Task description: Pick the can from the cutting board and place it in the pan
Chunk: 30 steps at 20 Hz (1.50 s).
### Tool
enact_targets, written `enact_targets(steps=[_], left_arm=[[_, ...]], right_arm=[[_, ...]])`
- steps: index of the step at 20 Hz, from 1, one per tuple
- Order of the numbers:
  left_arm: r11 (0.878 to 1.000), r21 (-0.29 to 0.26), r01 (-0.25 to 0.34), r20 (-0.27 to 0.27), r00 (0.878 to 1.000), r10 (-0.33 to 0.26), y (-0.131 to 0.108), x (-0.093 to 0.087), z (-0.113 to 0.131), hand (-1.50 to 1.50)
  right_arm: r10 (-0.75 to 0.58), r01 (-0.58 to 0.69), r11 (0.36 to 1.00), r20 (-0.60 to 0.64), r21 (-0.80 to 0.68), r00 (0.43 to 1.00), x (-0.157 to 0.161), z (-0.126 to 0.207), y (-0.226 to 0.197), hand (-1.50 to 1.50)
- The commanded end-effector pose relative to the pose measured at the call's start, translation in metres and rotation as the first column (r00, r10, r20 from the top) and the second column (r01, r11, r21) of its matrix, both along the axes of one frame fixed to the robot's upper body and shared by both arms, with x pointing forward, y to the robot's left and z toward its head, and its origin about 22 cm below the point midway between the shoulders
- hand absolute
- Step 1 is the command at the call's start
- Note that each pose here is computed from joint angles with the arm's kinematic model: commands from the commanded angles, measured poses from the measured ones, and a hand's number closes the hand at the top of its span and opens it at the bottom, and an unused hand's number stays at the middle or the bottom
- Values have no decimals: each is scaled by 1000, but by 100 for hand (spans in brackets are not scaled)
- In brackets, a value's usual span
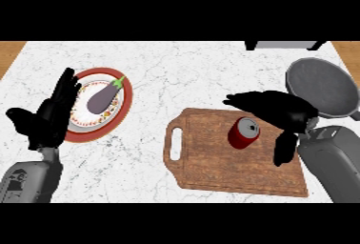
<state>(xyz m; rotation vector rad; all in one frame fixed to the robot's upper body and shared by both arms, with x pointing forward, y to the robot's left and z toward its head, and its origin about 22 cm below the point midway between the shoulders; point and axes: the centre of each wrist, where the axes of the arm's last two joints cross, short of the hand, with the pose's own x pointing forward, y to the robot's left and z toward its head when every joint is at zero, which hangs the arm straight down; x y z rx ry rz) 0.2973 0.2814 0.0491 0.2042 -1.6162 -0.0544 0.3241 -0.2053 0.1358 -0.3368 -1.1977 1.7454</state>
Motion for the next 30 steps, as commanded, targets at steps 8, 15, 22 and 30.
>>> enact_targets(steps=[8,15,22,30], left_arm=[[1000,-7,13,3,1000,-13,8,6,0,0],[1000,-17,-3,18,1000,3,-23,1,1,0],[1000,-3,-8,8,1000,8,-10,9,7,0],[1000,-14,2,-8,1000,-2,-7,8,4,0]], right_arm=[[9,-11,996,-13,-85,1000,15,-34,19,-150],[21,-27,995,-57,-99,998,5,-53,24,-150],[163,-169,983,-88,-75,983,7,-74,19,150],[179,-180,981,-31,-70,983,20,-60,4,150]])
